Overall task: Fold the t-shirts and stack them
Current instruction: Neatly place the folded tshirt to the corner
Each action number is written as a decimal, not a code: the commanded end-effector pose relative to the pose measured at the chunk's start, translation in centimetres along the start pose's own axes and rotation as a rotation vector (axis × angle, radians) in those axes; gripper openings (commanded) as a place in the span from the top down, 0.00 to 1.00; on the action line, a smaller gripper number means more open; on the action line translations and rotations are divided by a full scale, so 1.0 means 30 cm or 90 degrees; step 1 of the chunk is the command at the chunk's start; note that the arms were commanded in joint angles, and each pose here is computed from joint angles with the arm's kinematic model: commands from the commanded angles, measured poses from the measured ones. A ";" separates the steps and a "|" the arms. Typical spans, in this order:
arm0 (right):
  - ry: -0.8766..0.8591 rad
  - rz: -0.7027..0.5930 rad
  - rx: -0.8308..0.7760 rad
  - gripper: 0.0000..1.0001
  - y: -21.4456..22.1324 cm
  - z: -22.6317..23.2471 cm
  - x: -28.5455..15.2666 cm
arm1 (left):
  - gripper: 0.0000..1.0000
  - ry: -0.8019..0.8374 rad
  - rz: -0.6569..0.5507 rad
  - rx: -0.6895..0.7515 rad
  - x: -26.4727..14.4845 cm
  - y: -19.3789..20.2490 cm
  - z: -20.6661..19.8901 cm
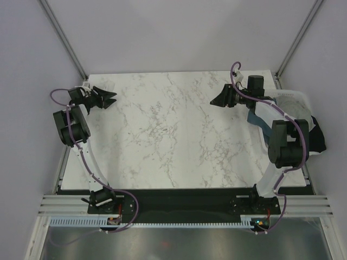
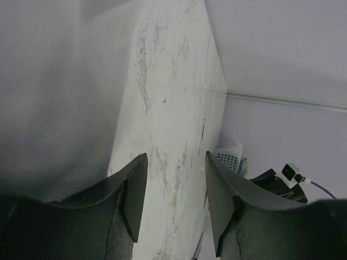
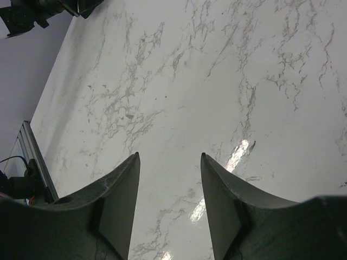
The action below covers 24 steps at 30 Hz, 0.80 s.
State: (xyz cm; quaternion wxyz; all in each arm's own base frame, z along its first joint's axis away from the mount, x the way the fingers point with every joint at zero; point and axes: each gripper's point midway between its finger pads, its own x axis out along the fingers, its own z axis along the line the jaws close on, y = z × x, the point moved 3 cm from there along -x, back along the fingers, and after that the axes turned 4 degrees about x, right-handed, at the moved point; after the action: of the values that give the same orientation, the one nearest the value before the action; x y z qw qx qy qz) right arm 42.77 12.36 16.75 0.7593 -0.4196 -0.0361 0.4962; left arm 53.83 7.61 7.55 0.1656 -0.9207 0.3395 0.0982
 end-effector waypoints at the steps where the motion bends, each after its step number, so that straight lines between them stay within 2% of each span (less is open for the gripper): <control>1: -0.013 -0.009 -0.013 0.43 -0.011 -0.005 0.004 | 0.46 0.051 0.009 -0.076 0.002 -0.004 0.009; 7: -0.010 -0.006 -0.009 0.43 -0.006 -0.015 0.012 | 0.46 0.048 0.012 -0.098 0.014 0.002 0.055; 11: -0.010 -0.005 -0.006 0.43 -0.004 -0.019 0.015 | 0.47 0.092 0.027 -0.057 0.002 -0.002 -0.004; 17: -0.015 -0.023 -0.031 0.43 -0.050 0.014 -0.009 | 0.45 0.160 0.030 0.061 -0.070 0.000 -0.291; 18: -0.019 -0.031 -0.042 0.43 -0.071 0.034 -0.017 | 0.45 0.178 0.029 0.101 -0.088 0.011 -0.394; 24: -0.022 -0.068 -0.085 0.43 -0.162 0.120 -0.068 | 0.40 0.232 0.054 0.197 -0.138 0.120 -0.711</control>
State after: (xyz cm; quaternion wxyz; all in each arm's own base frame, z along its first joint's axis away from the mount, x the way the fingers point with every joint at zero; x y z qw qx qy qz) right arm 42.98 12.24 16.75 0.7620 -0.4162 -0.0318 0.4950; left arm 52.22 2.99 18.62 0.1739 -0.9043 0.3889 -0.0266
